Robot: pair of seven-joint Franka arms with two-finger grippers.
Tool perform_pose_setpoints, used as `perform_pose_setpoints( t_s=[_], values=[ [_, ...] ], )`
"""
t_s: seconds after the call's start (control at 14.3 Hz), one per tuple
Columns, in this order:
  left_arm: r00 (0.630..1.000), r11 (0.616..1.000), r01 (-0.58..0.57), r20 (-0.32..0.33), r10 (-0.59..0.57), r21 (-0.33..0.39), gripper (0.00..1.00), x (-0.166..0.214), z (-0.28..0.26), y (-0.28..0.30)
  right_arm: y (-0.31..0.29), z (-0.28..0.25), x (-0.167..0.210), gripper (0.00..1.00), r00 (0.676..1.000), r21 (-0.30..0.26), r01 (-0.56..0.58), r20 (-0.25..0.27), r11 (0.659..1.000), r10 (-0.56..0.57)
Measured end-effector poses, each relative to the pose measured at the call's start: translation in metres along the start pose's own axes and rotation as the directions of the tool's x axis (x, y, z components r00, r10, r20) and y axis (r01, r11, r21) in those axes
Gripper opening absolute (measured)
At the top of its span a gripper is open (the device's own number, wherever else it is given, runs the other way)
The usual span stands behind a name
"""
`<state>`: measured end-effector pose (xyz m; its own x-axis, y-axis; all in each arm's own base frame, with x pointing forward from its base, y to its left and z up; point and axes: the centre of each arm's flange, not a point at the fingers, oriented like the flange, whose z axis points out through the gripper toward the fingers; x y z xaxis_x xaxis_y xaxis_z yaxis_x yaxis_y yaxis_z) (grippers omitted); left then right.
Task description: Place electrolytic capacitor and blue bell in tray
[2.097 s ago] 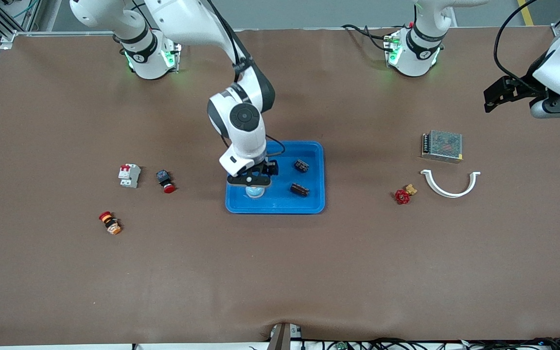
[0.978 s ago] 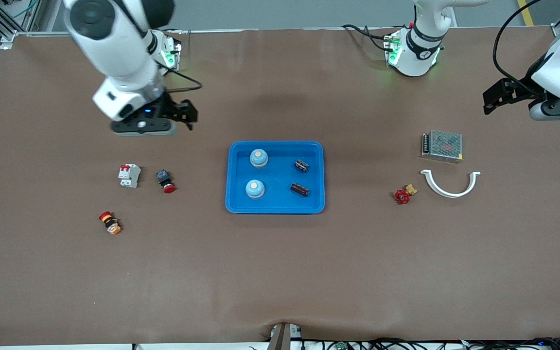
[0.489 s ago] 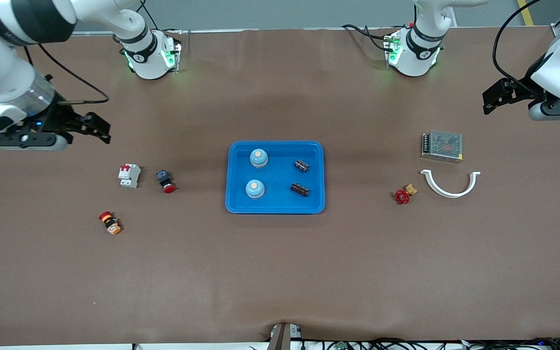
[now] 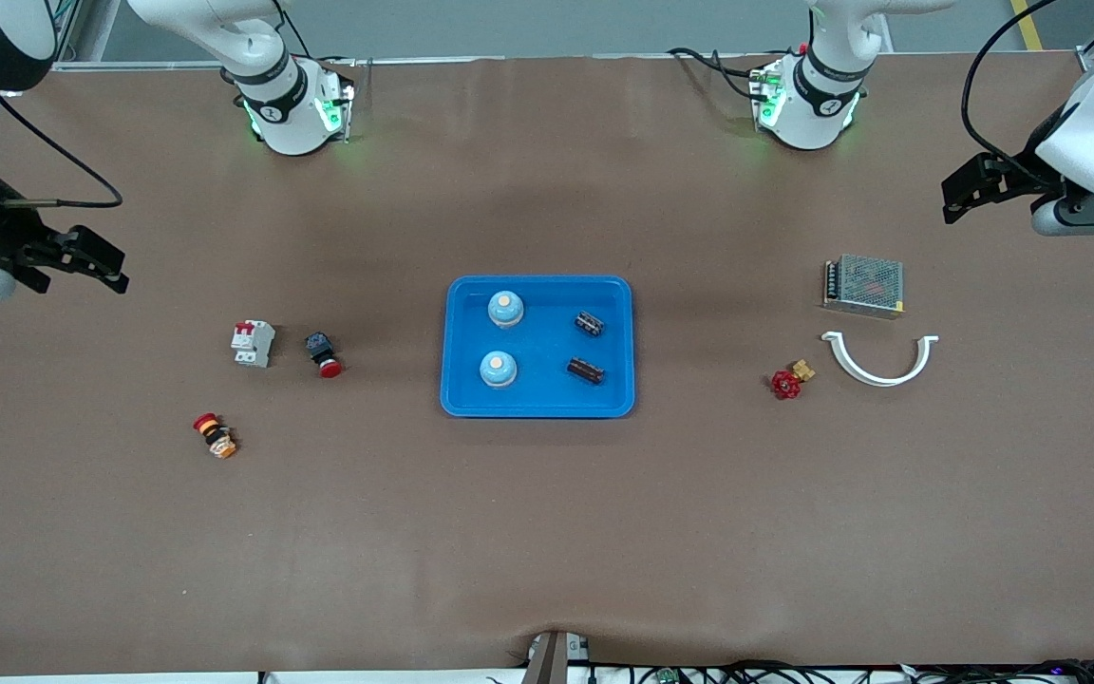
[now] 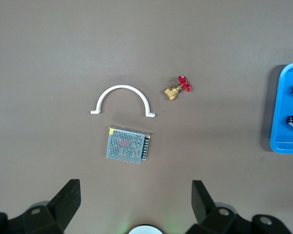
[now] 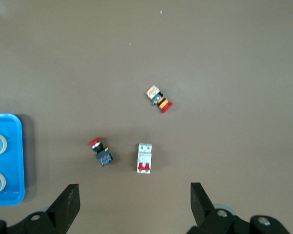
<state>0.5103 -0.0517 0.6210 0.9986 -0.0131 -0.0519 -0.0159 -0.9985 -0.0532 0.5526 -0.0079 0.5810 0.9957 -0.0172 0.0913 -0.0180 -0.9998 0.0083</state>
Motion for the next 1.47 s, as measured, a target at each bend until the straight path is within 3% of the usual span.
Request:
perform_pose_setpoints(
  t_s=[0.35, 0.77, 1.47],
  values=[
    [1.0, 1.0, -0.001, 0.0, 0.001, 0.0, 1.0, 0.0, 0.0, 0.001, 0.005, -0.008, 0.027, 1.0, 1.0, -0.012, -0.011, 0.01, 1.0, 0.011],
    [1.0, 1.0, -0.004, 0.0, 0.004, 0.0, 1.0, 0.0, 0.0, 0.002, -0.003, -0.013, 0.019, 1.0, 0.997, -0.008, 0.004, 0.072, 1.0, -0.003],
    [1.0, 1.0, -0.001, -0.014, 0.001, -0.001, 1.0, 0.001, -0.005, 0.0, 0.005, -0.04, 0.016, 1.0, 1.0, -0.01, -0.011, 0.018, 1.0, 0.011]
  ],
)
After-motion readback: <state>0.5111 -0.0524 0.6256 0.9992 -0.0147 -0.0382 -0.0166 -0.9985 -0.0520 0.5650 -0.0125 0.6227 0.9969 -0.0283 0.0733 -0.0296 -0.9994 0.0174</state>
